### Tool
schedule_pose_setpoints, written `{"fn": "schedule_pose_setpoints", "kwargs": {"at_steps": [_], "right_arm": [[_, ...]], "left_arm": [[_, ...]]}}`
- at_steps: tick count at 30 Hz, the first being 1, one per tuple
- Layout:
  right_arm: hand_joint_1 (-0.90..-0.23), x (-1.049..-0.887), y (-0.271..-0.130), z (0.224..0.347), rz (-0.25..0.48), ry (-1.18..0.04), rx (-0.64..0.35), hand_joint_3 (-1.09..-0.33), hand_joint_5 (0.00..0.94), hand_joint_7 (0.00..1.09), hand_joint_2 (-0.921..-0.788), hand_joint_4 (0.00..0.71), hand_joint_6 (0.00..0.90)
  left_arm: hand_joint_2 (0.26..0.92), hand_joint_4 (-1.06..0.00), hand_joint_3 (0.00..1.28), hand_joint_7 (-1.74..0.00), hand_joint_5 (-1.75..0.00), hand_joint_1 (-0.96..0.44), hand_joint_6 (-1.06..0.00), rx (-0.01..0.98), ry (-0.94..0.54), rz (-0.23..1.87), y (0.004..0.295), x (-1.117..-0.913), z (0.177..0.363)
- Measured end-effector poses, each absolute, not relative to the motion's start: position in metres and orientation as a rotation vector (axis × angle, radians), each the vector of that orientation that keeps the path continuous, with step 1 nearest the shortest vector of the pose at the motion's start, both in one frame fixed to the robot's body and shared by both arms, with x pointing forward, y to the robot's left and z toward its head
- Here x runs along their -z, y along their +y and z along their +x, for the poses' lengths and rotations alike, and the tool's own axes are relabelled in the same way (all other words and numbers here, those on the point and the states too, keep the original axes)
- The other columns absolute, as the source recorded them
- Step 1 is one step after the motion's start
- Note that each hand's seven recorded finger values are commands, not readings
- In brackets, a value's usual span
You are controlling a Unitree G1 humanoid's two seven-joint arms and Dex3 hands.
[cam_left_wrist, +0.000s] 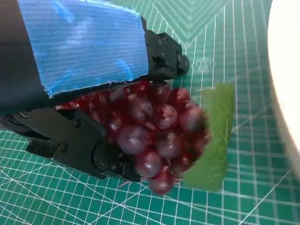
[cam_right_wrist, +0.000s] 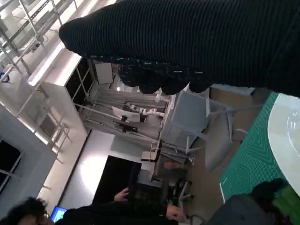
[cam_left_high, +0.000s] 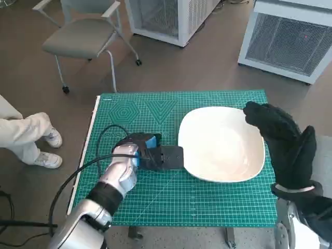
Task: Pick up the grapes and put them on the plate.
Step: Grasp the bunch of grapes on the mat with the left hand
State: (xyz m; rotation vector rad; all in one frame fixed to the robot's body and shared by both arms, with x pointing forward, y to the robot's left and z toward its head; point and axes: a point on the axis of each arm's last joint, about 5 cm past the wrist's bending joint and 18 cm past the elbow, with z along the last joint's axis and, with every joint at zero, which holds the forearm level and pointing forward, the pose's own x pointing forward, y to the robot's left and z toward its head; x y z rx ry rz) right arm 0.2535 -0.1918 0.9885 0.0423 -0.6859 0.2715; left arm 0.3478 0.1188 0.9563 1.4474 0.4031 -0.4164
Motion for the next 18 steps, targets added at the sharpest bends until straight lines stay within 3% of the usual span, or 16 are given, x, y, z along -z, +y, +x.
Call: {"fn": "schedule_pose_setpoints", "kwargs": {"at_steps": [18], "right_arm": [[-0.494, -0.9874, -0.1924, 0.2524, 0.043, -0.677, -0.270, -0.595, 0.395, 0.89, -0.921, 0.315, 0.164]], "left_arm": [[0.789, -0.10, 0.01, -0.01, 0.00, -0.07, -0.31, 0.408, 0.393, 1.437, 0.1216, -0.9518, 0.3491]]}}
